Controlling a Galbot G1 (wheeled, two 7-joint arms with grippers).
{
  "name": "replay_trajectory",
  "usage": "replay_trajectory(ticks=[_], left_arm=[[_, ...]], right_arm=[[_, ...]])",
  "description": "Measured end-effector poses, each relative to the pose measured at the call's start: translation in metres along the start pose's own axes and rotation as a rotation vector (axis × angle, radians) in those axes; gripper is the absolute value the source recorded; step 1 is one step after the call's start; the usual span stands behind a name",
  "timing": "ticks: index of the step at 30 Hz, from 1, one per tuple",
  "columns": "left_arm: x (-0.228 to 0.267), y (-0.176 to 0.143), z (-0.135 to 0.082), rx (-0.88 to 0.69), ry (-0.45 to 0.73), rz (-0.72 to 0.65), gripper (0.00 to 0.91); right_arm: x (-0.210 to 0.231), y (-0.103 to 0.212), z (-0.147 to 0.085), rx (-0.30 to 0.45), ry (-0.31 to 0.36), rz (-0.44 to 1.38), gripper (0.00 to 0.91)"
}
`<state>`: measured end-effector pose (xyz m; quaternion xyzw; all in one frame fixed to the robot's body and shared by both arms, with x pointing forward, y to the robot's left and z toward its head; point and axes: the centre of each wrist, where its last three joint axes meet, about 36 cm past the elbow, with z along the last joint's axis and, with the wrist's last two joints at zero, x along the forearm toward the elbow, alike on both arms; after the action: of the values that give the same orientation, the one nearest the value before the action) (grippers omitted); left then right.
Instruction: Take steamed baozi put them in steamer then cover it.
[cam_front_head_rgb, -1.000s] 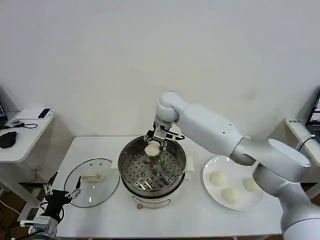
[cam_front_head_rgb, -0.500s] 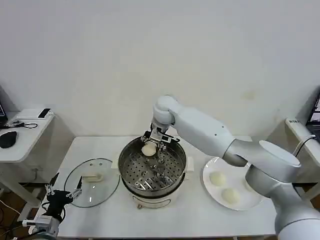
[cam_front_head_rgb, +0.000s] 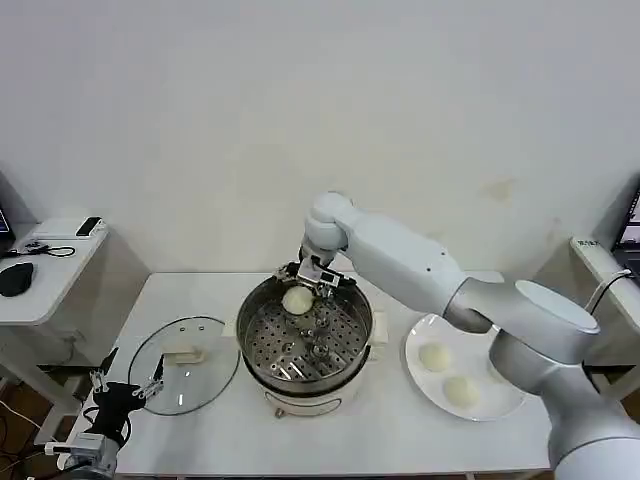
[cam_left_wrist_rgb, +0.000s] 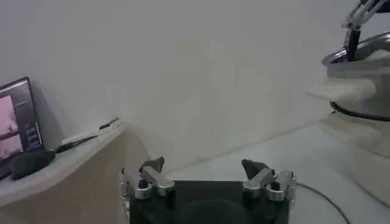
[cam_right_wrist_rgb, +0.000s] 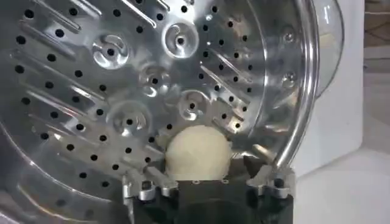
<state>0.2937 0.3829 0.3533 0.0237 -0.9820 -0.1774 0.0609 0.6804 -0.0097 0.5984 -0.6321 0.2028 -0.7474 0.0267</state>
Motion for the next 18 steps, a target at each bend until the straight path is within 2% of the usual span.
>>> replay_trajectory(ticks=[10, 14, 18], left_arm=[[0.003, -0.002, -0.003, 0.005, 0.001, 0.008, 0.907], [0.004, -0.003, -0.006, 0.004, 0.000, 0.013, 0.907], [0.006, -0.003, -0.010, 0.005, -0.004, 0.021, 0.907]], right_arm=[[0.050, 0.012, 0.001, -0.073, -0.022, 0.076, 0.907], [0.075, 0.030, 0.004, -0.156, -0.027, 0.107, 0.907], [0.100, 0.053, 0.012, -0.286, -0.023, 0.130, 0.907]])
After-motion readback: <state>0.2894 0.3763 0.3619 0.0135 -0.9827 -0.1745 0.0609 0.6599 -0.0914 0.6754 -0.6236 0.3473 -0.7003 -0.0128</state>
